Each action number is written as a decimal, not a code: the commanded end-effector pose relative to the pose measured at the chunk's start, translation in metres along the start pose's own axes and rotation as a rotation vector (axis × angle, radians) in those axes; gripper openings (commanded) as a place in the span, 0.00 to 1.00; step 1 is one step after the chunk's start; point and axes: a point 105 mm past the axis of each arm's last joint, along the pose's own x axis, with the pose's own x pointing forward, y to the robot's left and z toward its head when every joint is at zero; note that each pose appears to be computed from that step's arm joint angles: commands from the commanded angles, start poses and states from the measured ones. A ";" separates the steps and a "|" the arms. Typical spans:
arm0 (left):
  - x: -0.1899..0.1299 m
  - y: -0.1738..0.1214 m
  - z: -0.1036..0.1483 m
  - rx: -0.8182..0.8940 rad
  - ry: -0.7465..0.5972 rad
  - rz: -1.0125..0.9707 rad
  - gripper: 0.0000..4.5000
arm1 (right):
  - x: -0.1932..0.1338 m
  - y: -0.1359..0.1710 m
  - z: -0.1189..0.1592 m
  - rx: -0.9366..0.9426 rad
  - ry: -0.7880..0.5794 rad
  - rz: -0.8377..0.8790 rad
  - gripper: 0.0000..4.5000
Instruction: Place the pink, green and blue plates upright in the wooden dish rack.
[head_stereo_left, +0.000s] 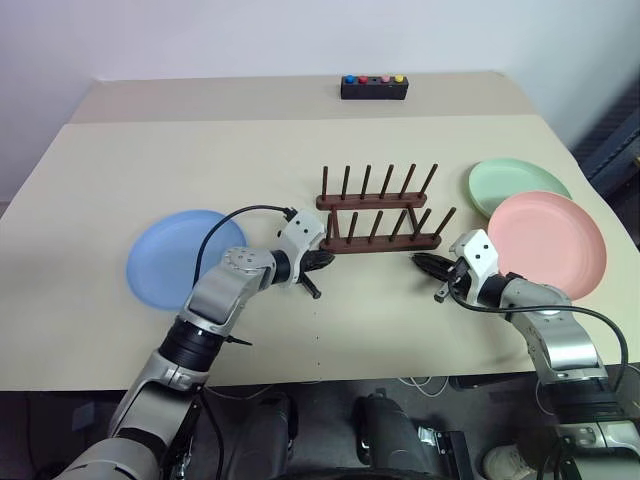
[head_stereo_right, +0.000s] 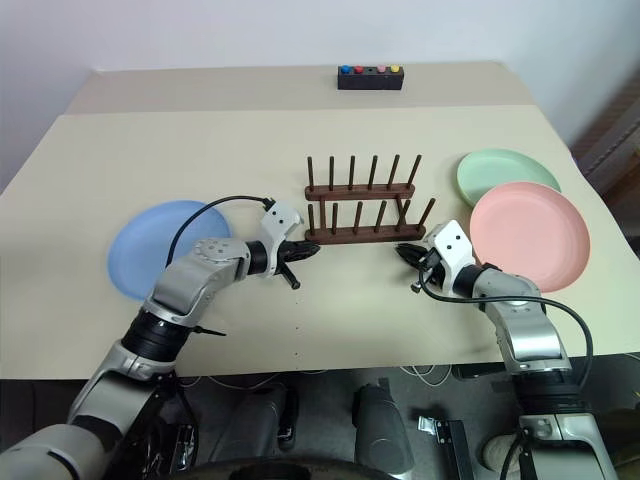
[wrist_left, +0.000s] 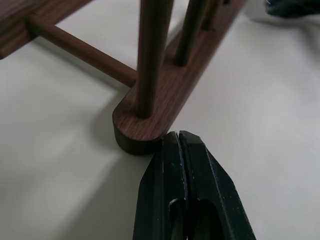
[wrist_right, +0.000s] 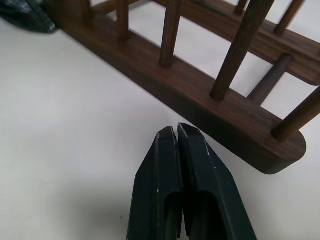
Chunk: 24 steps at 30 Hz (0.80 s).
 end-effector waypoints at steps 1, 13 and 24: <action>0.000 0.013 0.001 0.019 0.002 0.069 0.00 | 0.002 -0.005 0.006 -0.037 -0.021 -0.017 0.02; -0.004 0.022 0.002 0.022 -0.011 0.069 0.00 | 0.017 -0.024 0.006 -0.080 -0.011 -0.083 0.02; 0.008 0.050 0.012 0.056 -0.031 0.138 0.00 | 0.036 -0.028 0.014 -0.101 -0.042 -0.072 0.02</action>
